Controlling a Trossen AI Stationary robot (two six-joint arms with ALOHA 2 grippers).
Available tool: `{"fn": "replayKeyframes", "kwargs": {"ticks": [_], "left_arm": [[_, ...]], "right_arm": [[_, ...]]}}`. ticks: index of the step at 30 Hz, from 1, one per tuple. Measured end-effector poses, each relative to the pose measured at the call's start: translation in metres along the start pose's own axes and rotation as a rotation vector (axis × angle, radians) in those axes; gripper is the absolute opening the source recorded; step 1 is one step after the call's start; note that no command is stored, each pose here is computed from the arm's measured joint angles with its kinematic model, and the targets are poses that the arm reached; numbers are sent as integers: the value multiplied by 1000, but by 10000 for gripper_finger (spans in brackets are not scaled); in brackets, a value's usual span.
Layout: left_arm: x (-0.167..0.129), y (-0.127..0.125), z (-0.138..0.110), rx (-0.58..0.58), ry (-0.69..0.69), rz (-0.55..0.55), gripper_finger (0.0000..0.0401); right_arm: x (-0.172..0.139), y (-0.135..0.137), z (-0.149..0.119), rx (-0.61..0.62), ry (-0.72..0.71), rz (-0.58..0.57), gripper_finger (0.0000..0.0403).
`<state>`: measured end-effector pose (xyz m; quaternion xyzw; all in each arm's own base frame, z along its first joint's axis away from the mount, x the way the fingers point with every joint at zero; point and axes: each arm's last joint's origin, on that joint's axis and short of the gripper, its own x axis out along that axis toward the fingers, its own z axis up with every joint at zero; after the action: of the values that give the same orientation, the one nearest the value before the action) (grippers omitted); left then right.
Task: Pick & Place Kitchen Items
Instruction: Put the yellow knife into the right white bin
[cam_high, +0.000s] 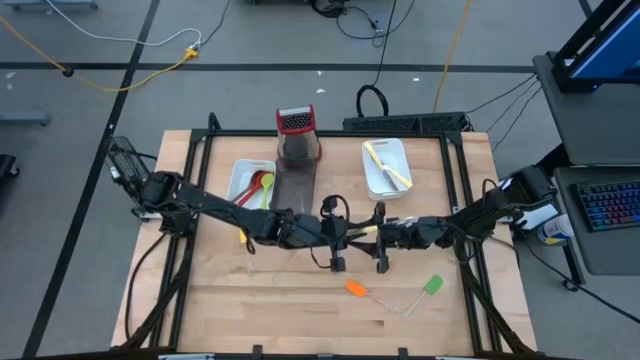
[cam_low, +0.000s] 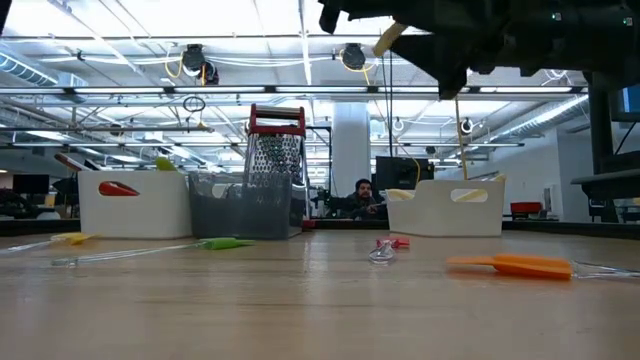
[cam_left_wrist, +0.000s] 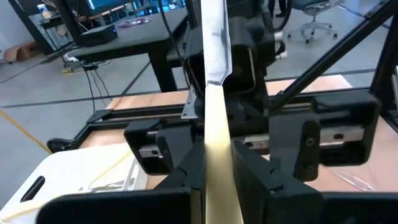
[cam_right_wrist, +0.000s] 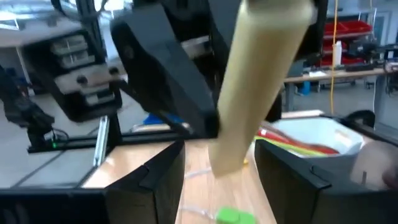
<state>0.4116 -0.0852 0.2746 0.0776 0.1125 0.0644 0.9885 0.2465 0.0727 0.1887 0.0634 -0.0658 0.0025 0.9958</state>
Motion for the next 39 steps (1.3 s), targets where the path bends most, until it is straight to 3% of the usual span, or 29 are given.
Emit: {"fn": "replayKeyframes", "kwargs": {"ticks": [8, 17, 27, 31, 39], "left_arm": [[1, 3, 7, -13, -69, 11, 46], [1, 4, 9, -17, -95, 20, 46], [-1, 1, 1, 36, 1, 117, 46], [-1, 1, -2, 45, 31, 136, 46], [-1, 4, -5, 54, 68, 157, 45]], "right_arm": [[1, -3, 7, -37, -68, 0, 177], [3, -9, 6, -57, -58, -19, 76], [-2, -3, 1, -65, 42, -71, 76], [-7, -3, 4, -91, 95, -144, 83], [-17, -5, 17, -98, 140, -152, 78]]}}
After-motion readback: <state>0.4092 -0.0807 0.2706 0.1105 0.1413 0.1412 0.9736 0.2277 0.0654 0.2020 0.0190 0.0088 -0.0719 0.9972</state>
